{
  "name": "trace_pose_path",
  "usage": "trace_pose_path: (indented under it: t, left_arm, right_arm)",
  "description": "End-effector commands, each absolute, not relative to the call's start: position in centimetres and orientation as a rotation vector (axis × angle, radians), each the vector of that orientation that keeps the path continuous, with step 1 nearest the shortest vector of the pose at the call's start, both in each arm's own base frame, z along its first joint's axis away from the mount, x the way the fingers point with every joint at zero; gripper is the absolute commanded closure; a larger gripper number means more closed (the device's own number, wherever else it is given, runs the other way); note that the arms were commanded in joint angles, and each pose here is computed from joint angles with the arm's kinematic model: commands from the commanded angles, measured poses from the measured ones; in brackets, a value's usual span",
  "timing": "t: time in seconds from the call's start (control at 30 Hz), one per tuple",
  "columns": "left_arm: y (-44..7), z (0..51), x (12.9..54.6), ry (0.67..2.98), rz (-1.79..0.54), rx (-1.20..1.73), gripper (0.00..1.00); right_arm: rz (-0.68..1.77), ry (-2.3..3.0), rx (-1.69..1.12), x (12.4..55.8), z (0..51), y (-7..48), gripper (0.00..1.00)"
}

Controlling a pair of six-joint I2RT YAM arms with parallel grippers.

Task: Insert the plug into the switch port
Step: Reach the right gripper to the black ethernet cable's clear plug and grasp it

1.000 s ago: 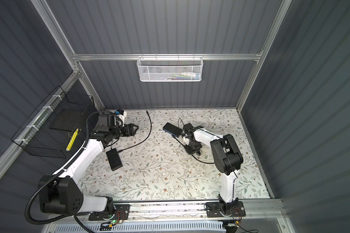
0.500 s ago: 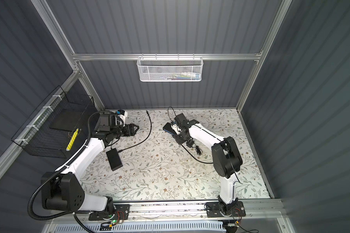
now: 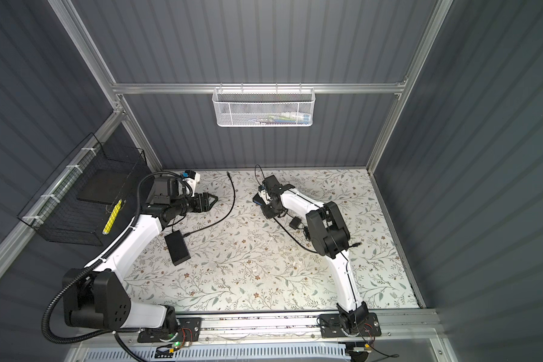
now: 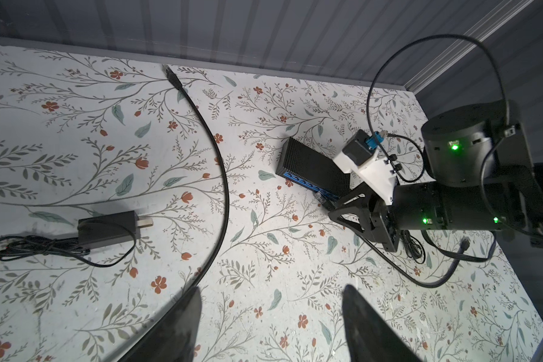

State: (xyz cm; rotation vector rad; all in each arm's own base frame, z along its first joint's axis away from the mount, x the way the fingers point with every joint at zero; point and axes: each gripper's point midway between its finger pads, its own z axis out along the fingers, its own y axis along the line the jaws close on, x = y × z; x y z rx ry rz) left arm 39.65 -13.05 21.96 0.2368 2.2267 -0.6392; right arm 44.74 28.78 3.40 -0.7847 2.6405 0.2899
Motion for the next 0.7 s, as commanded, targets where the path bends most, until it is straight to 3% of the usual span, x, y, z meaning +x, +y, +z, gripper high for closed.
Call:
trace_pose_path:
  t: [0.0,0.4,0.53,0.67]
  left_arm:
    - [-13.4,23.1,39.5,2.196,-0.661,0.282,0.29]
    - [-13.8,23.7,39.7,2.195,-0.679,0.305,0.29]
    - [-13.8,24.0,39.8,2.187,-0.678,0.31,0.3]
    - [-13.7,24.1,39.7,2.187,-0.673,0.31,0.3]
  right_arm:
    - [0.275,2.685,-0.779,44.2,2.3,28.5,0.71]
    - [0.182,2.672,-0.786,44.7,2.1,27.6,0.64]
    - [0.217,2.706,-0.795,44.5,1.0,28.2,0.73]
    - [0.254,2.705,-0.786,44.4,1.0,28.6,0.87]
